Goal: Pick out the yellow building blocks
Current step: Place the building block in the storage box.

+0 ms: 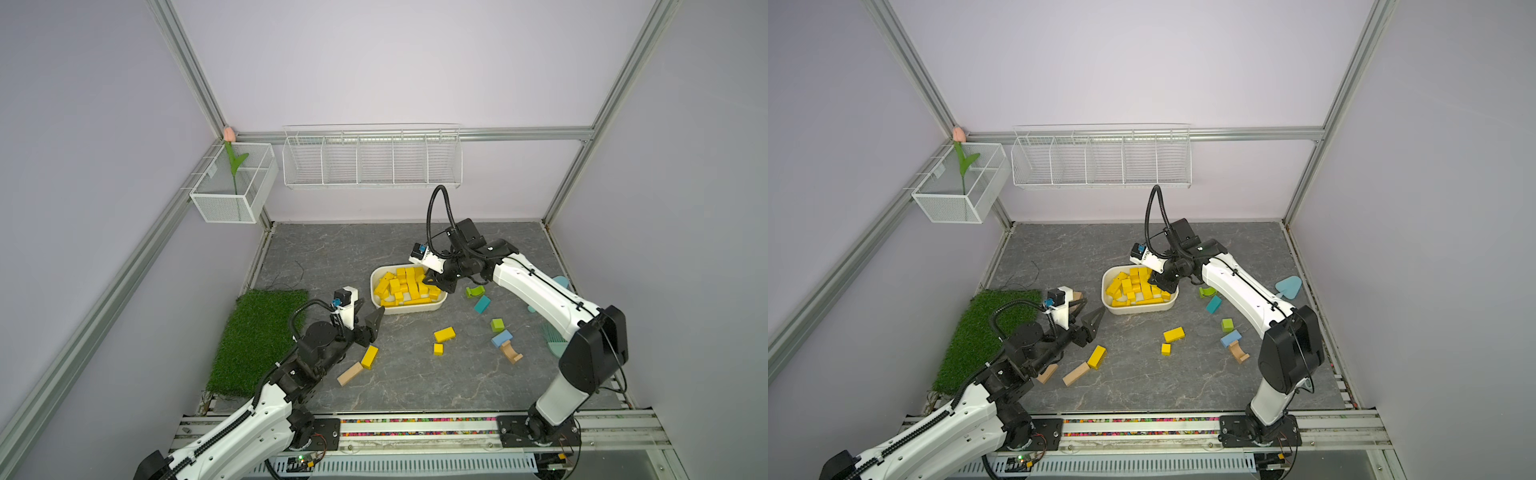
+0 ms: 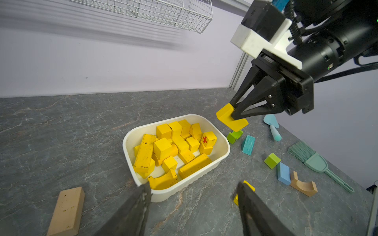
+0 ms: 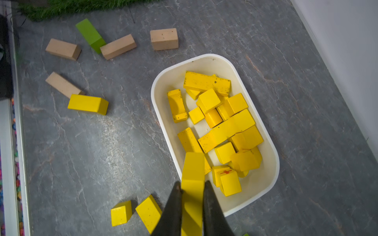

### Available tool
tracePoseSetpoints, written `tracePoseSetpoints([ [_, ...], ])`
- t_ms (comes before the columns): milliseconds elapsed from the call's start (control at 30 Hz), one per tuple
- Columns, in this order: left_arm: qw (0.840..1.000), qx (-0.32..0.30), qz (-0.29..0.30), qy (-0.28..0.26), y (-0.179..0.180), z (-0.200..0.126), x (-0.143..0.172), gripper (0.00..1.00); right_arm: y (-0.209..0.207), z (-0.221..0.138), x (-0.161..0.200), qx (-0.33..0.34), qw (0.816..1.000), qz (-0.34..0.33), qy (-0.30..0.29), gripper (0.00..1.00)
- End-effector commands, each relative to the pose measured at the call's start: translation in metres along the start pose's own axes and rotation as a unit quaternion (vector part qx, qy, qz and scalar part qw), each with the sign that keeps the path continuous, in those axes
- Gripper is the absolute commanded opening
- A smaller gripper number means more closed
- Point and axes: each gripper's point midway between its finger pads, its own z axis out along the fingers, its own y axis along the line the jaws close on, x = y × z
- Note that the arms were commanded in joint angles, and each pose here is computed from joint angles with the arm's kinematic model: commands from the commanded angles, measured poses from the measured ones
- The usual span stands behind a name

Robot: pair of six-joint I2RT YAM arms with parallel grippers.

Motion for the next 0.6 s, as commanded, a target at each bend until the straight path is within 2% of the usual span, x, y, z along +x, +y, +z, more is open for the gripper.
tracePoseSetpoints([
  [0,1.0,0.0,-0.009,-0.008,0.001,-0.001,-0.002,0.69,0.016,0.013,0.019,-0.049,0.99,-0.119,0.063,0.07],
  [100,1.0,-0.001,-0.008,-0.007,0.001,0.0,-0.003,0.69,0.021,0.025,0.029,-0.068,0.983,-0.148,0.087,0.07],
  [267,1.0,-0.001,-0.009,-0.006,0.001,0.0,-0.002,0.69,0.027,0.046,0.045,-0.099,0.977,-0.148,0.119,0.07],
  [567,1.0,0.0,-0.009,-0.006,0.001,0.001,-0.002,0.69,0.022,0.07,0.054,-0.098,0.976,-0.141,0.137,0.07],
])
